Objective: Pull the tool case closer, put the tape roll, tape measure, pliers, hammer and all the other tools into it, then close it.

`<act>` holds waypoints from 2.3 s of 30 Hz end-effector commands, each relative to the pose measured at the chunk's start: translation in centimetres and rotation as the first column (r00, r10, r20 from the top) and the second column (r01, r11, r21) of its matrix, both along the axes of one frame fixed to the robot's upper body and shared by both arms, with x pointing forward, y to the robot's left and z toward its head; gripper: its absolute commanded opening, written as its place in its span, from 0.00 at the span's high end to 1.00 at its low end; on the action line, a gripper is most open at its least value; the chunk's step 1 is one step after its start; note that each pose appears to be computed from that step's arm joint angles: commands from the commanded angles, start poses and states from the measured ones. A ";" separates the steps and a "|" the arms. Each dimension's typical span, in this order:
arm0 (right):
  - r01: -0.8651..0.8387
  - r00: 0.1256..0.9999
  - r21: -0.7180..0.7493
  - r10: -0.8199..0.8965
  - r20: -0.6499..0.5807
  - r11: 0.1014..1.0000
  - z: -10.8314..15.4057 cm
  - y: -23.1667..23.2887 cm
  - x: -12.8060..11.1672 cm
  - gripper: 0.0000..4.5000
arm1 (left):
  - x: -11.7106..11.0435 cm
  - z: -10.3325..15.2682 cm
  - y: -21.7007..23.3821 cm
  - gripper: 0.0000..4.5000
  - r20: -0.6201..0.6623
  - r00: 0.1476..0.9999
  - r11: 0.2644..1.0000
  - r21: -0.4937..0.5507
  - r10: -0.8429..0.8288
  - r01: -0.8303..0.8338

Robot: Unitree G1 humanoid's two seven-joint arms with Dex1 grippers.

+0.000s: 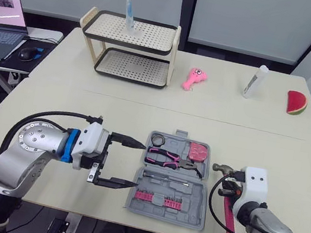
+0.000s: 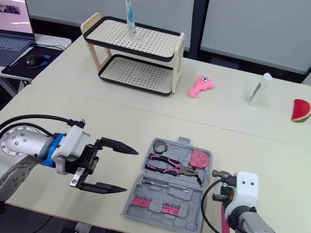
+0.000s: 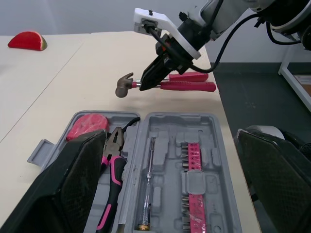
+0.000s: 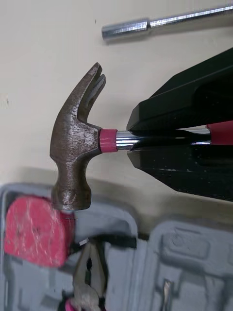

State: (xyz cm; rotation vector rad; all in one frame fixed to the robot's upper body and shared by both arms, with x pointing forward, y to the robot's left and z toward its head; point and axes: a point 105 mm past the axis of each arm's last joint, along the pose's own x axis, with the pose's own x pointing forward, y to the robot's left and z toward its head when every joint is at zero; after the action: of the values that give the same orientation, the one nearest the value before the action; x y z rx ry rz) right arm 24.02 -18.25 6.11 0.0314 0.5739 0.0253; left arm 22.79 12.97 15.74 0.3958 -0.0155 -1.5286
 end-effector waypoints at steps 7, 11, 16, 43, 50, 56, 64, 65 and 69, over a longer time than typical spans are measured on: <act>0.053 0.998 -0.030 -0.052 0.027 0.998 -0.7 -0.2 0.8 0.96 | -0.3 0.5 -0.6 0.00 0.024 0.999 0.999 0.019 -0.027 0.027; 0.055 0.998 -0.024 -0.054 0.014 0.998 -1.2 0.0 0.8 0.96 | -0.3 0.5 -0.8 0.00 0.025 0.999 0.999 0.020 -0.029 0.028; 0.082 0.997 -0.013 -0.082 0.015 0.997 -1.4 -0.1 1.0 0.96 | -0.2 0.5 -0.9 0.00 0.028 0.999 1.000 0.017 -0.023 0.022; -0.849 0.099 -0.492 0.856 -0.507 -0.193 7.1 0.0 0.2 0.10 | -0.5 0.0 -0.5 0.00 0.037 0.999 1.000 0.018 0.012 -0.013; -0.702 -0.193 -0.336 0.622 -0.759 -0.627 6.0 0.1 2.1 0.10 | -0.8 -0.3 -0.7 0.00 0.020 1.000 1.000 0.030 -0.004 0.003; -0.588 -0.323 -0.200 0.455 -0.830 -0.783 4.0 0.6 3.0 0.10 | -1.0 -0.7 -0.7 0.00 0.010 1.000 0.999 0.049 -0.007 0.007; -0.523 -0.363 -0.127 0.355 -0.862 -0.843 1.6 0.1 4.1 0.10 | -1.1 -1.1 -0.8 0.00 0.022 1.000 0.998 0.066 0.008 -0.010; -0.518 -0.367 -0.124 0.350 -0.862 -0.846 1.4 0.1 4.1 0.10 | -1.1 -1.1 -0.8 0.00 0.023 1.000 0.998 0.066 0.009 -0.011; -0.494 -0.371 -0.109 0.323 -0.871 -0.862 1.1 0.0 4.9 0.10 | -1.3 -1.3 -1.0 0.00 0.027 1.000 0.998 0.065 0.015 -0.017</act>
State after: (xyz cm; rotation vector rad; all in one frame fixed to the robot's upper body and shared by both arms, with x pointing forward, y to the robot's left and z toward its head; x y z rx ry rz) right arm 28.27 -18.32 6.53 -1.9281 0.4966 1.8163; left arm 22.04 12.50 13.80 0.4328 0.0616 -1.4947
